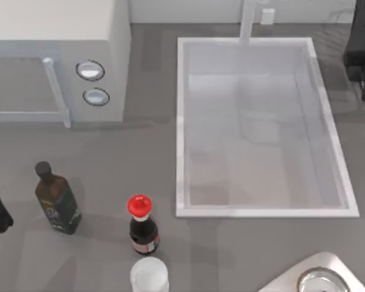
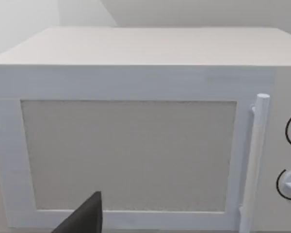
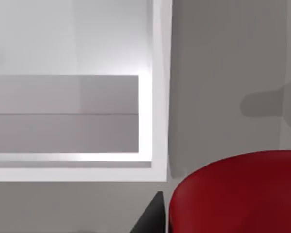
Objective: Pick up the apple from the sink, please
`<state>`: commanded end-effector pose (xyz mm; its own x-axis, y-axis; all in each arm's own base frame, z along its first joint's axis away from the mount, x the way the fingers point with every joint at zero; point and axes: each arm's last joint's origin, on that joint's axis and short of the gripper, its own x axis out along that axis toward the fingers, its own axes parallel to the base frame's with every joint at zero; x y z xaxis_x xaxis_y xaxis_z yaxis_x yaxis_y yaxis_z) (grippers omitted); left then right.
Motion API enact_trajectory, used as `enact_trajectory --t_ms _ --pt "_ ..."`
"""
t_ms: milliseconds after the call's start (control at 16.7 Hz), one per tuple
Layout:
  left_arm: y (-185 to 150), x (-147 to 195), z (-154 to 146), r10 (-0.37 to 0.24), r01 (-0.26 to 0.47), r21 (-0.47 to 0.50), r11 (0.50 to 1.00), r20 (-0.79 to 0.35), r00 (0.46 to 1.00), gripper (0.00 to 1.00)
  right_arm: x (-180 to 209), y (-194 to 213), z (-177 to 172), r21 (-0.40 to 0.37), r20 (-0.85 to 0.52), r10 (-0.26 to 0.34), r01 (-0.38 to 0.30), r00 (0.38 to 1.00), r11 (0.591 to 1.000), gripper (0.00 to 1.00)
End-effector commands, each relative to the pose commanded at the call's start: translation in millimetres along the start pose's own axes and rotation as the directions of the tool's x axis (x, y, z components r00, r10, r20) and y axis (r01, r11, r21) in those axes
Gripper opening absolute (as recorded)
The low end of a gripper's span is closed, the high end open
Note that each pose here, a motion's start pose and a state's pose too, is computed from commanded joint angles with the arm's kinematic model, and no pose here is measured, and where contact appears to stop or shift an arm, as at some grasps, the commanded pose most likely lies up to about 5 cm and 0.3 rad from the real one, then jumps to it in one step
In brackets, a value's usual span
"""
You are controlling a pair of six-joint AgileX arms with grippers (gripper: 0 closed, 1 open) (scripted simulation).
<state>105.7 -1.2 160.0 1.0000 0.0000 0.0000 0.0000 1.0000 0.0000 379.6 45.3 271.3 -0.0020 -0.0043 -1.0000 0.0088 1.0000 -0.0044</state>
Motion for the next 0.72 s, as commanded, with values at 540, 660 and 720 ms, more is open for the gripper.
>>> enact_trajectory --t_ms 540,660,720 --pt "0.0 0.0 0.0 0.0 0.0 0.0 1.0 0.0 1.0 1.0 5.2 -22.8 -5.8 -0.007 0.006 0.008 -0.008 1.0 1.0 0.0" --pt "0.0 0.0 0.0 0.0 0.0 0.0 1.0 0.0 1.0 1.0 14.9 -4.8 1.8 -0.035 0.032 0.026 -0.025 0.999 0.999 0.0" --pt "0.0 0.0 0.0 0.0 0.0 0.0 1.0 0.0 1.0 1.0 22.2 4.5 4.9 -0.052 0.049 0.036 -0.034 0.998 0.998 0.0"
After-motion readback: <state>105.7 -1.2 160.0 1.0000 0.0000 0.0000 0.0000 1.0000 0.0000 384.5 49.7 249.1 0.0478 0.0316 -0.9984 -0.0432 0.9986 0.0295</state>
